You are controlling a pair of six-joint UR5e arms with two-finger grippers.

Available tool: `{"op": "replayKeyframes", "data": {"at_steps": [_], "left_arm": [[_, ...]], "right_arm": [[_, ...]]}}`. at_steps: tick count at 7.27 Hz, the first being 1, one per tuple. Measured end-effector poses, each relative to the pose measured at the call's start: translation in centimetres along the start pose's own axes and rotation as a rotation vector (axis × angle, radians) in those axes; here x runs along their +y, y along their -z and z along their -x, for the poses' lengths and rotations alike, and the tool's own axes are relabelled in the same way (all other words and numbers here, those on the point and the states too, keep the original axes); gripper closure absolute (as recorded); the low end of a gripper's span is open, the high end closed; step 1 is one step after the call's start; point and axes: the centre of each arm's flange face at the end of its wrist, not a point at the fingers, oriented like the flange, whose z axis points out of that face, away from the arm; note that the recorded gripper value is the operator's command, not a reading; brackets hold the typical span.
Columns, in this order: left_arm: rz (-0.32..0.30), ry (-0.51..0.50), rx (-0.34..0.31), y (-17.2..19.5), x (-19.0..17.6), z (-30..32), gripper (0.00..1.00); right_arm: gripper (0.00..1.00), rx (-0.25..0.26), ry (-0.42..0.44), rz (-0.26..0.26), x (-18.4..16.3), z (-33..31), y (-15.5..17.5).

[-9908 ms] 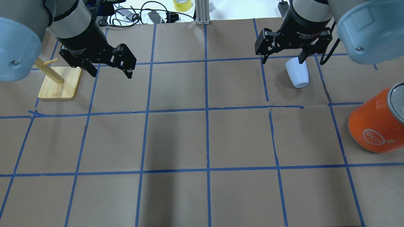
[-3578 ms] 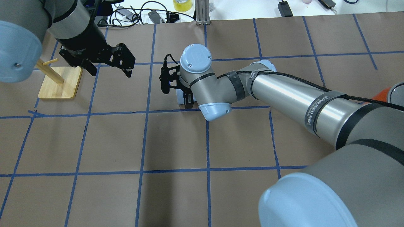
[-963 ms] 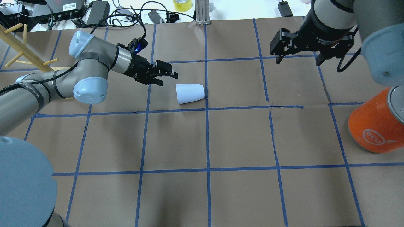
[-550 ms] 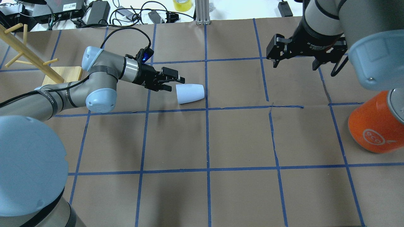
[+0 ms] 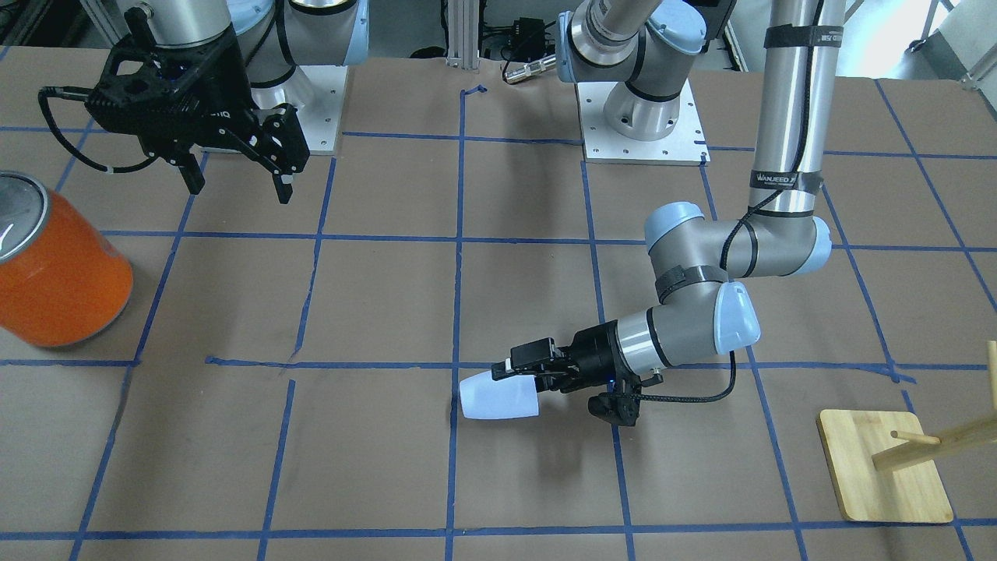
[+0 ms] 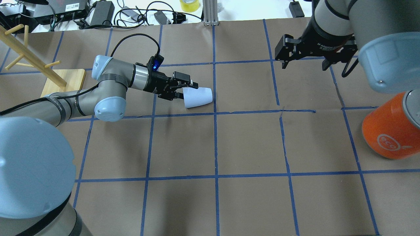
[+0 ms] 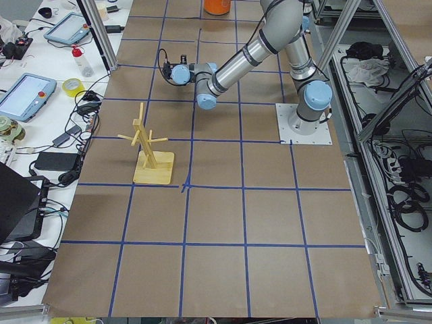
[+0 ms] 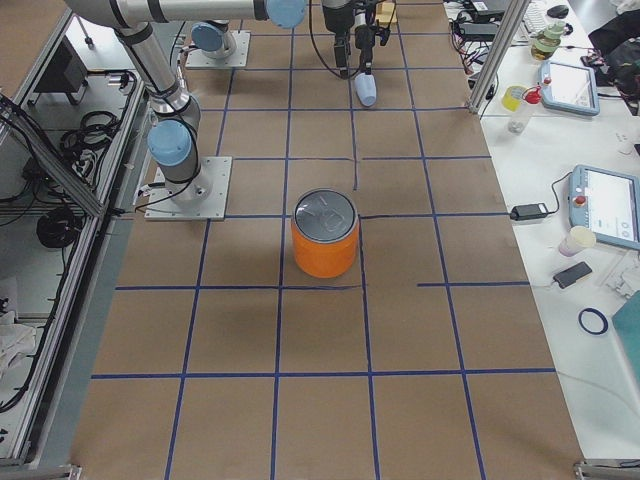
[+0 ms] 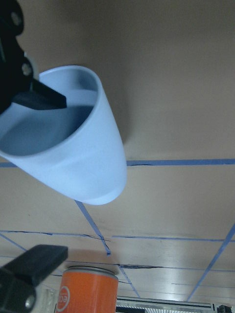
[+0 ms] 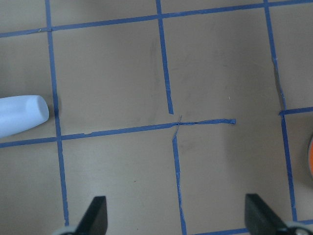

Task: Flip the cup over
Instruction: 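Close the left gripper on the cup's open rim end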

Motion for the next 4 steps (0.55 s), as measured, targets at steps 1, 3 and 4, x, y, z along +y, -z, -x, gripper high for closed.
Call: {"op": "replayKeyframes", "data": {"at_steps": [1,3,4], "left_arm": [[0.005,0.055,0.005,-0.5,0.1,-0.6,0.56],[-0.009,0.103,-0.002,-0.8,-0.1,-1.6,1.00],[-0.016,0.117,-0.002,-0.7,-0.2,-1.9,1.00]], "right_arm": [[0.00,-0.023,0.022,0.004,0.0,0.2,0.0],[0.00,-0.047,0.039,0.008,0.1,0.5,0.0],[0.00,-0.050,0.041,0.008,0.1,0.5,0.0]]}}
